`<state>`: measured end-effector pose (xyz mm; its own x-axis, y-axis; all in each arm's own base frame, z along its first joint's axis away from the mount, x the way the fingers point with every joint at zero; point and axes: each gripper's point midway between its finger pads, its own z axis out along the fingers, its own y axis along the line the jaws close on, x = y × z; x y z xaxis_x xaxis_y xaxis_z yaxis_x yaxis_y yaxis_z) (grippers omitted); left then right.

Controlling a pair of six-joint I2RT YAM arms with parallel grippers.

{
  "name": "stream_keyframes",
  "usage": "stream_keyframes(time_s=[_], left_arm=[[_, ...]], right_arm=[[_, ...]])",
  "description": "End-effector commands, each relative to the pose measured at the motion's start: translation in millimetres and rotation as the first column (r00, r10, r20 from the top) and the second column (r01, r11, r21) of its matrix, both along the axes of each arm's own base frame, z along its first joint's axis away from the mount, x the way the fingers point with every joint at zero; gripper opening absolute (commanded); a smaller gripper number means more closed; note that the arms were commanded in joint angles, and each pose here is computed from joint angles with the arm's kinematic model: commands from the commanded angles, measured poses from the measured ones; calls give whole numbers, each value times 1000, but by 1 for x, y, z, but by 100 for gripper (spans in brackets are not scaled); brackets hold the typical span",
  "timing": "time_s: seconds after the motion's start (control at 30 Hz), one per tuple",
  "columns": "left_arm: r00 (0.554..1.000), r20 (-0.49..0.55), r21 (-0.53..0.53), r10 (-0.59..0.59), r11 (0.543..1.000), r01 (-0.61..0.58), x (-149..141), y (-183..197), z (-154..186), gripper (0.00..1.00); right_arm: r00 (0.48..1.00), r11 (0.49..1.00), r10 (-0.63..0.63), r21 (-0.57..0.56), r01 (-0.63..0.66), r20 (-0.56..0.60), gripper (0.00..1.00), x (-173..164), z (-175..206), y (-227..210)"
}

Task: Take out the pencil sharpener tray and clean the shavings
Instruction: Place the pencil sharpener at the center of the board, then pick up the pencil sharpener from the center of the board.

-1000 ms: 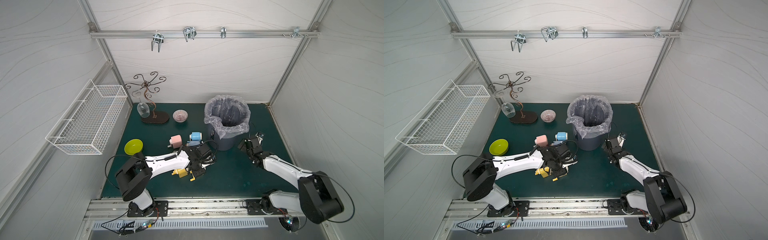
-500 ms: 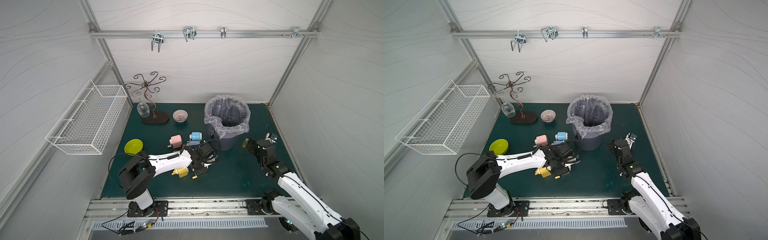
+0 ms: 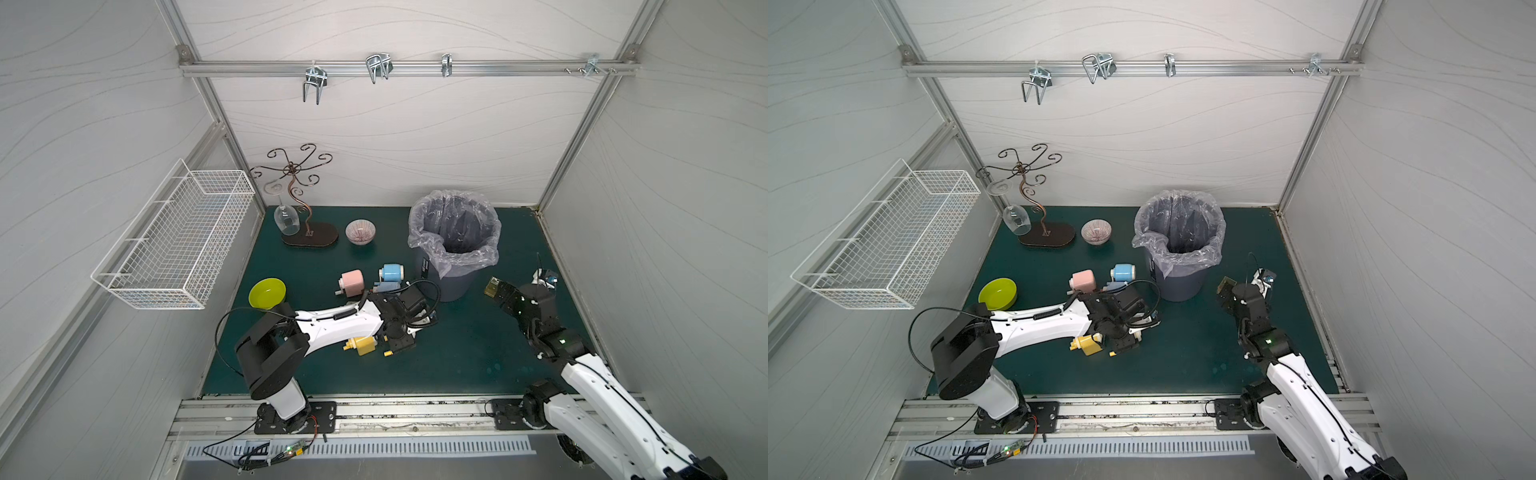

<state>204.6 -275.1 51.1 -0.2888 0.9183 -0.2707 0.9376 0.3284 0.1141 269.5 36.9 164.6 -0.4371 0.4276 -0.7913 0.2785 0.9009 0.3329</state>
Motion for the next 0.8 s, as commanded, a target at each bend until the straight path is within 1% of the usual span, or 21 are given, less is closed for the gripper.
stream_keyframes(time_s=[0.0,0.03,0.27,0.4,0.47,0.57,0.63,0.7,0.77], left_arm=[[999,50,-34,1,999,0,6,-2,19,93],[998,56,-40,1,999,2,6,-2,23,100],[995,93,-85,-16,996,24,5,-2,58,100],[993,110,-163,-33,985,51,0,-6,87,100],[989,135,-204,-62,975,89,-3,-8,102,100],[979,174,-238,-109,960,149,-5,-1,117,100],[979,159,-261,-129,951,168,-3,9,123,99],[982,107,-285,-157,941,182,-1,22,128,99],[981,77,-296,-180,935,195,4,33,131,99]], right_arm=[[1000,1000,9,-17,-10,-22,94,-5,-5,-2],[1000,1000,10,-17,-10,-24,94,-6,-6,-2],[1000,1000,12,-15,-13,-23,94,-8,-7,-3],[1000,1000,20,-24,-20,-14,94,-10,-3,-3],[1000,999,18,-33,-18,-4,94,-11,0,-6],[999,999,28,-35,-27,28,94,-14,8,-7],[998,999,28,-36,-26,49,94,-17,13,-9],[997,999,30,-39,-27,70,93,-19,20,-10],[996,999,31,-45,-28,84,93,-21,25,-12]])
